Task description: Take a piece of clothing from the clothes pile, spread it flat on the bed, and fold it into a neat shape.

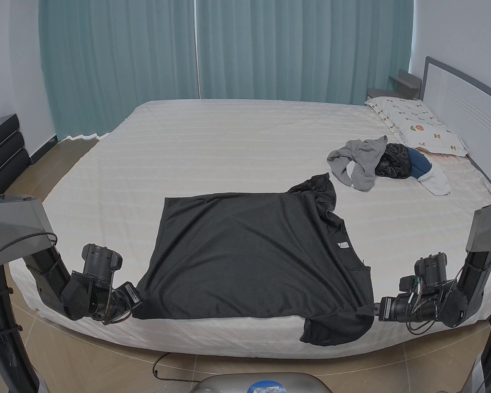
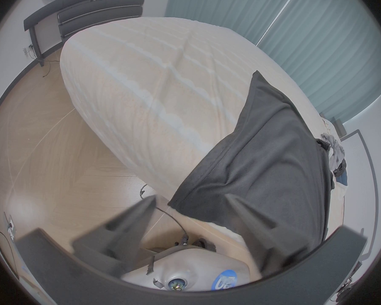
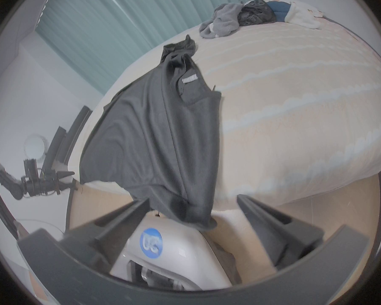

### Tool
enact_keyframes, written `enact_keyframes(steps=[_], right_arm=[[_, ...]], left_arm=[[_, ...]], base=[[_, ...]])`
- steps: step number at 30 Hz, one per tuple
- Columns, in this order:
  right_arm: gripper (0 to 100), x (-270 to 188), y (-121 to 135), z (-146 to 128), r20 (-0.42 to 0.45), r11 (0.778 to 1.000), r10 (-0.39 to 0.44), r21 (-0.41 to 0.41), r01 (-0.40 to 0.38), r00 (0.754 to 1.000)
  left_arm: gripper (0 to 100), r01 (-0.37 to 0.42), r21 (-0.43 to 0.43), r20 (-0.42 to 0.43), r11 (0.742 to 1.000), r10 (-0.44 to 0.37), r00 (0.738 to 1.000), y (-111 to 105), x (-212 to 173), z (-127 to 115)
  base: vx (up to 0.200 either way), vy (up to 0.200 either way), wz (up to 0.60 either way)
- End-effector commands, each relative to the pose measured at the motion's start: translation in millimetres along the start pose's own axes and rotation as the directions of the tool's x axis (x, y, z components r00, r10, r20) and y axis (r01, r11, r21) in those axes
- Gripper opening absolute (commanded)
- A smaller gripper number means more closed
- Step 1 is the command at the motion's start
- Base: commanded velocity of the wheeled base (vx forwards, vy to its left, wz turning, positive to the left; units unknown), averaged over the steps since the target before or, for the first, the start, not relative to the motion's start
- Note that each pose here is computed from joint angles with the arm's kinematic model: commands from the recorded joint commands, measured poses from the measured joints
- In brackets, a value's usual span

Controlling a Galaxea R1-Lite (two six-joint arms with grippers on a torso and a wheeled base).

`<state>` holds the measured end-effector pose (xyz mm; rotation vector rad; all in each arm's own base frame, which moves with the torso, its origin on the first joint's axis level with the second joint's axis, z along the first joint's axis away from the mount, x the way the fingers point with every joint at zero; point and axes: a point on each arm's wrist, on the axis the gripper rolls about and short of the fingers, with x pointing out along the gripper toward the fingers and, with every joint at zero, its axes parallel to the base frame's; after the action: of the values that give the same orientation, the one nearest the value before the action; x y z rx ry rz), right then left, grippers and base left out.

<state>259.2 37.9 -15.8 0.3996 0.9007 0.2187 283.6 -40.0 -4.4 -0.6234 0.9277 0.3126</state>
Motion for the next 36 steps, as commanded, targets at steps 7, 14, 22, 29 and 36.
enact_keyframes(steps=[7, 14, 22, 29, 36], right_arm=[[100, -5, 22, 45, 0.198, 0.976, 0.082, 0.181, -0.119, 0.977], [100, -4, 29, 49, 0.245, 0.96, 0.119, 0.22, -0.174, 0.962], [100, -4, 33, 50, 0.248, 0.948, 0.134, 0.249, -0.196, 0.959], [100, -2, 32, 49, 0.24, 0.946, 0.133, 0.257, -0.195, 0.962], [100, -3, 34, 53, 0.277, 0.944, 0.154, 0.242, -0.224, 0.948]], left_arm=[[100, 0.099, -0.052, 0.074, 0.994, -0.095, 0.993, -4, -9, 18], [100, 0.1, -0.071, 0.074, 0.992, -0.095, 0.993, 0, -8, 22], [100, 0.106, -0.084, 0.069, 0.991, -0.1, 0.993, 3, -7, 26], [100, 0.111, -0.082, 0.071, 0.99, -0.105, 0.992, 2, -7, 26], [100, 0.126, -0.073, 0.079, 0.989, -0.12, 0.99, -1, -10, 25]], base=[[0.0, 0.0, 0.0], [0.0, 0.029, 0.0], [0.0, 0.2, 0.0], [0.0, 0.086, 0.0], [0.057, 0.0, 0.0]])
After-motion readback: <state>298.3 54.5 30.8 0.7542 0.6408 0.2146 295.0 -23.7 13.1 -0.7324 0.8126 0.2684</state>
